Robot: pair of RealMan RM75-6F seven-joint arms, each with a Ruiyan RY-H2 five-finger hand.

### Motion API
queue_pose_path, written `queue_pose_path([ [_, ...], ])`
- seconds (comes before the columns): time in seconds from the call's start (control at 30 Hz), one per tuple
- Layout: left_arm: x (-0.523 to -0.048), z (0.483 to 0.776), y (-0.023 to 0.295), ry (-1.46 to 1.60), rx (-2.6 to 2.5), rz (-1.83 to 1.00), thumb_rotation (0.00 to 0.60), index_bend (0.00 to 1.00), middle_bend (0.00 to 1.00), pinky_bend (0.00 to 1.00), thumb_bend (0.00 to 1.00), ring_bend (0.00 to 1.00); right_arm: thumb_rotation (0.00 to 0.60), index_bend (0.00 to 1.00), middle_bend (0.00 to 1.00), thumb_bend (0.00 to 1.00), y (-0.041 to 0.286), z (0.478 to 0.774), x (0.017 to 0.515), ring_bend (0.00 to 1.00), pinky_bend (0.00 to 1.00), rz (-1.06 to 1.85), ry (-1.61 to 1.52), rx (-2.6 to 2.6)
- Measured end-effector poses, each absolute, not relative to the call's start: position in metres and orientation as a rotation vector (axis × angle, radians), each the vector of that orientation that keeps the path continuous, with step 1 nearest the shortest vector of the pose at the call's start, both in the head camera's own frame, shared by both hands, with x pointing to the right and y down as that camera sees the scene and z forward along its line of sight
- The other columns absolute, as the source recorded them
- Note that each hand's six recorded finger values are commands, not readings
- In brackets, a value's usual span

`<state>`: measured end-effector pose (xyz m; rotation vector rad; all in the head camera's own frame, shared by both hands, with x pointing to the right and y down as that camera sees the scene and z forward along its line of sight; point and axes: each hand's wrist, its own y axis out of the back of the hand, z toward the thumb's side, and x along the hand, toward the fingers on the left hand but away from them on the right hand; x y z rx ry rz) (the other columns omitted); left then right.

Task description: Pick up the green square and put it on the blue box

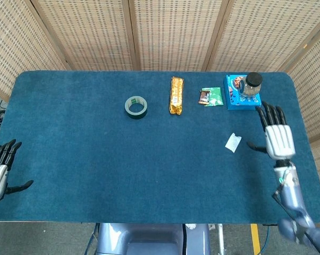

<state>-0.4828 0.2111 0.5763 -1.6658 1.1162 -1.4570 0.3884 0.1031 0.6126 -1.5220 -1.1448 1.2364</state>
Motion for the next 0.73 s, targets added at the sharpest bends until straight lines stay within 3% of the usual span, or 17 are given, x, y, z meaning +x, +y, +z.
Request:
queue_pose_path([
  [0.13,-0.487,0.573,0.216,1.120,-1.665,-1.452,0.600,0.00,0.00,0.00,0.00,0.00,0.600,0.00,0.00,0.00,0.158,0.591,0.407,0.00,0.00,1.274,-1.144,-1.544],
  [0.3,-0.489,0.567,0.219,1.136,-1.667,-1.429,0.600,0.00,0.00,0.00,0.00,0.00,0.600,0.00,0.00,0.00,0.198,0.576,0.412,0.00,0.00,1.285,-1.164,-1.579],
  [0.73,-0.489,0.559,0.221,1.147,-1.654,-1.405,0.600,0.00,0.00,0.00,0.00,0.00,0.600,0.00,0.00,0.00,0.211,0.561,0.418,0.00,0.00,1.319,-1.155,-1.547],
])
